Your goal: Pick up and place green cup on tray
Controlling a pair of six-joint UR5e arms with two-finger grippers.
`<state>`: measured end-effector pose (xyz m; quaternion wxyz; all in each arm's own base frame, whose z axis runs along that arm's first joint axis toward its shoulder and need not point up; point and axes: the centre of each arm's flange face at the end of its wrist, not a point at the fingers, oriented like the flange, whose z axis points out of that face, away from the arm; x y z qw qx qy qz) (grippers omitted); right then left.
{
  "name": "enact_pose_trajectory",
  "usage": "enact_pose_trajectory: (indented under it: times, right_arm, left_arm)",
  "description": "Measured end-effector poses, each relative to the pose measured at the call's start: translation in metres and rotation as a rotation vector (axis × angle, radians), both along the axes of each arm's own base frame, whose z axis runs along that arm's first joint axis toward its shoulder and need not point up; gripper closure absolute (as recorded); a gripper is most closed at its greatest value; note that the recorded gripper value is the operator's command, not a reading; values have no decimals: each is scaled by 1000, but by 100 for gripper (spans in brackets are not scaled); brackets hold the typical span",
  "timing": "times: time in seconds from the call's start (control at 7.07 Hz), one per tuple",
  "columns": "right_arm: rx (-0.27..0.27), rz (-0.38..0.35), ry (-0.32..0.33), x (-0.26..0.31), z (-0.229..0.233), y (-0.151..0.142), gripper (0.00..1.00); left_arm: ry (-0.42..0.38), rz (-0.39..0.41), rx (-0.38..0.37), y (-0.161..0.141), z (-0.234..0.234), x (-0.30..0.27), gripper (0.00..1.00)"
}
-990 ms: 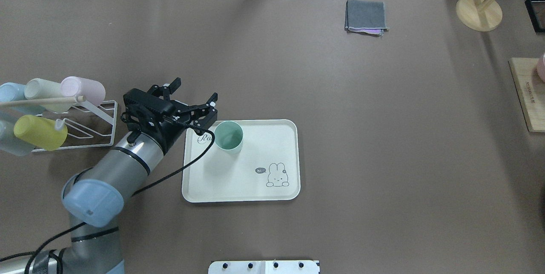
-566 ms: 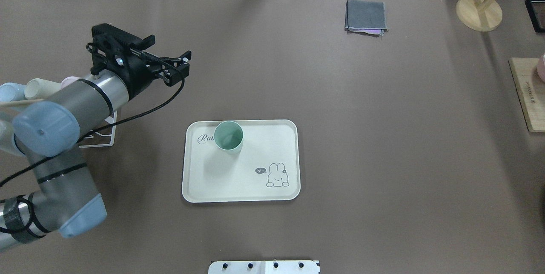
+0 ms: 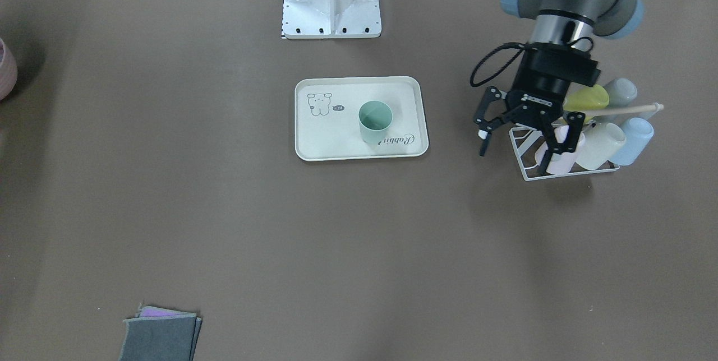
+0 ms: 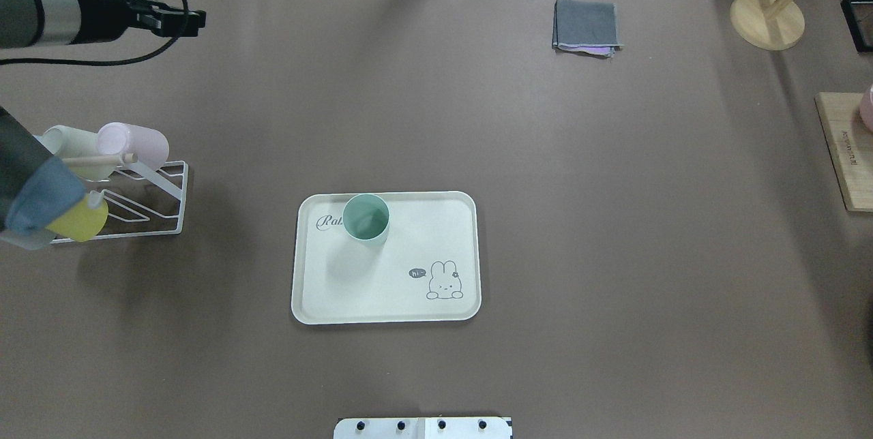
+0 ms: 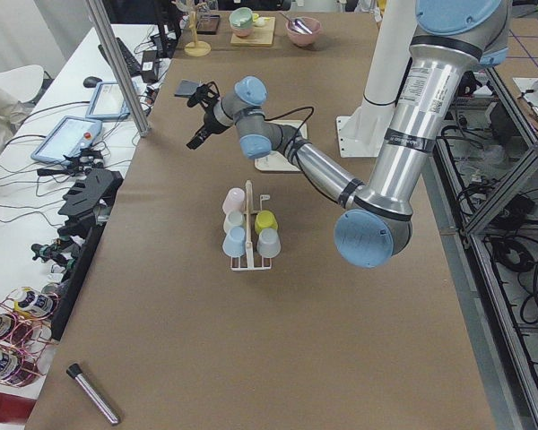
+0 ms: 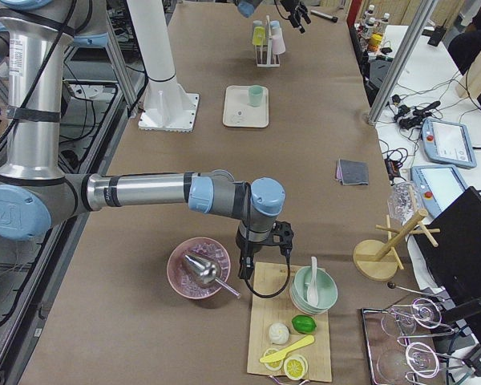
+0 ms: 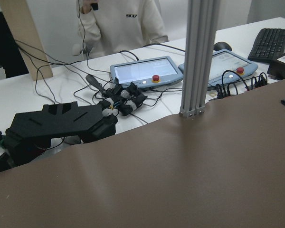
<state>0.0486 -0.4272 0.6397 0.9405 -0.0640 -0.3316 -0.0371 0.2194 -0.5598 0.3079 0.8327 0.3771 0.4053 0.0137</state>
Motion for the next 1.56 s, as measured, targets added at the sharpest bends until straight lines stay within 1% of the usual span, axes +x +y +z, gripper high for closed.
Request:
enact_pose_trajectory:
  times: [0.14, 0.28, 0.42, 0.57, 0.71, 0.85, 0.99, 1.13, 1.56]
  right_arm:
    - [-2, 0, 1, 0, 1, 1, 0]
    - [-4, 0, 0, 0, 2, 2, 0]
    - [-5, 0, 0, 0, 2, 2, 0]
    - [-3, 0, 0, 0, 2, 2, 0]
    - [-6, 2, -2, 0, 2, 3, 0]
    - [-12, 3, -5, 0, 4, 4, 0]
    - [-18, 5, -6, 0, 6, 7, 0]
    - [-25, 9, -5, 0, 7, 8, 0]
    - [-50, 37, 1, 0, 8, 8, 0]
  left_arm:
    - [2, 29, -105, -19, 21, -34, 2]
    - [7, 36, -222, -34, 43, -70, 3]
    - [12, 27, -352, -45, 65, -107, 3]
    - [2, 31, -456, -50, 82, -140, 3]
    - [-40, 56, -508, -54, 94, -170, 3]
    - [-95, 89, -524, -56, 101, -200, 3]
    - [-152, 131, -519, -57, 113, -225, 3]
    - [-190, 166, -515, -60, 130, -246, 3]
    - [-242, 225, -533, -62, 204, -305, 3]
